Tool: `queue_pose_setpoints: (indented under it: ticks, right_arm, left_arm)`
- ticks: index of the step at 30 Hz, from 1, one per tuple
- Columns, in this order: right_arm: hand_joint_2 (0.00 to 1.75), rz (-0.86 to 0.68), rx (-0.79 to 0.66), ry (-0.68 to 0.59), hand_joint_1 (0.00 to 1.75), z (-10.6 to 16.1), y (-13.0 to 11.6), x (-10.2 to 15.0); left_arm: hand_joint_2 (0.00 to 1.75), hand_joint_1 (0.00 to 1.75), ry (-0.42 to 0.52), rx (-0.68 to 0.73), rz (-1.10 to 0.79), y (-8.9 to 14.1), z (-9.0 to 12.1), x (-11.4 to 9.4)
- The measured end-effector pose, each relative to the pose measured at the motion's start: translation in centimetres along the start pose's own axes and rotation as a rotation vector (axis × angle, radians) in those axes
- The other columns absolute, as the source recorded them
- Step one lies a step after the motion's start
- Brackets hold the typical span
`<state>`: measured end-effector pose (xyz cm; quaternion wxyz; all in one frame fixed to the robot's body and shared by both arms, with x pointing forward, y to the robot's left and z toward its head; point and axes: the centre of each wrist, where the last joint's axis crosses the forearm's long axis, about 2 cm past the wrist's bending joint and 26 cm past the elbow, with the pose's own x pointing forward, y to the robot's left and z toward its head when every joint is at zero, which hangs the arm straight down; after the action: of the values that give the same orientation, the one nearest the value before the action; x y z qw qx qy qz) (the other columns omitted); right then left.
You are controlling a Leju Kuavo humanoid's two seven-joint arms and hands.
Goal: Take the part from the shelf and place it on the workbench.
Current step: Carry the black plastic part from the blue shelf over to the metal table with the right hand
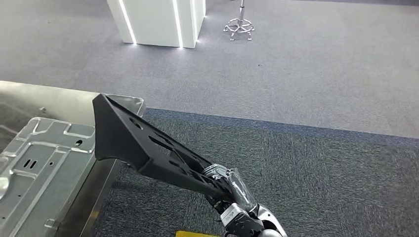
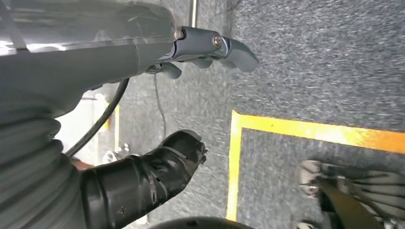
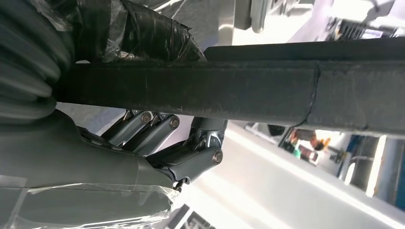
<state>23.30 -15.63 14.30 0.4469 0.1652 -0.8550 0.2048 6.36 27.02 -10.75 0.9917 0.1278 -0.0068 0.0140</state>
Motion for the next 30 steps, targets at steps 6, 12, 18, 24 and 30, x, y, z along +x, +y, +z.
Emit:
queue_pose_setpoints:
  ticks: [6,12,18,24,30]
  right_arm:
    - [1.75,-0.001,-0.001,0.001,1.75,0.02,0.02,-0.01]
    - [1.75,0.002,-0.001,-0.004,1.75,-0.14,-0.06,0.05]
    - [1.75,0.003,0.000,-0.002,1.75,0.08,-0.02,0.06]
    - [1.75,0.004,0.001,-0.002,1.75,0.09,-0.05,0.07]
    - [1.75,0.007,0.001,-0.009,1.75,-0.14,-0.13,0.12]
  left_arm:
    - [1.75,0.00,0.001,0.001,-0.002,0.04,-0.02,-0.06]
    - [1.75,0.00,0.000,0.001,-0.001,0.08,-0.03,-0.06]
    - [1.75,0.00,0.000,0.002,0.002,0.19,-0.06,0.01]
    - [1.75,0.00,0.000,0.001,0.004,0.20,-0.06,0.05]
    - [1.75,0.00,0.001,0.001,0.004,0.23,-0.07,-0.02]
